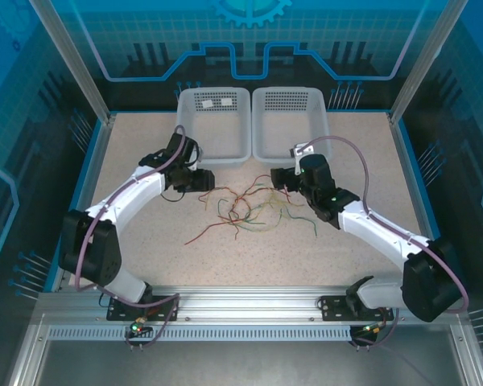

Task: Untangle the cables

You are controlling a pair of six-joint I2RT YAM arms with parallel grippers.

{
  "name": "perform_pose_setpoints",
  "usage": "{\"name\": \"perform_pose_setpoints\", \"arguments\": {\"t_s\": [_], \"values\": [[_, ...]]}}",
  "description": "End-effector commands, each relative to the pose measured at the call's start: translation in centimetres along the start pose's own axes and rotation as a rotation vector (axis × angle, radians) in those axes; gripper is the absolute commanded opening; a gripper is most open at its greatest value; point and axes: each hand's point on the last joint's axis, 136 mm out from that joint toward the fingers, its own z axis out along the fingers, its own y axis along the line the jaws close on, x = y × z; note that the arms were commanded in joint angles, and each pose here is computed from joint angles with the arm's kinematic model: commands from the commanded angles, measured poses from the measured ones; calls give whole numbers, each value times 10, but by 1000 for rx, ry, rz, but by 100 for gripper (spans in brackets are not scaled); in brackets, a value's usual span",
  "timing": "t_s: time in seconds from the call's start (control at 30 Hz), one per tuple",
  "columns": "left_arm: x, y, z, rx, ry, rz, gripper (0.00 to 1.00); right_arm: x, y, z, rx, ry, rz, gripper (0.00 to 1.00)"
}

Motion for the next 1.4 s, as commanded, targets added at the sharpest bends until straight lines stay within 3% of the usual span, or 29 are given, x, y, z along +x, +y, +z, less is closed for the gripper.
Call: {"name": "perform_pose_setpoints", "arguments": {"t_s": [0.0,0.47,0.67,0.8,0.97,1.13,1.37], "values": [[12,2,3,22,65,45,60,-26,-10,-17,42,-150,56,94],[29,23,81,-23,204,56,61,-19,-21,-41,48,-180,72,95],[35,26,89,-30,216,41,27,-18,-26,-45,65,-181,97,95],[32,32,84,-70,200,36,10,-18,-28,-47,76,-184,100,95],[25,27,64,-69,167,24,1,-18,-28,-43,82,-169,106,95],[11,26,33,-96,74,7,0,-16,-26,-38,77,-160,115,95],[-4,6,-9,-15,-49,10,0,-16,-23,-32,73,-149,119,95]]}}
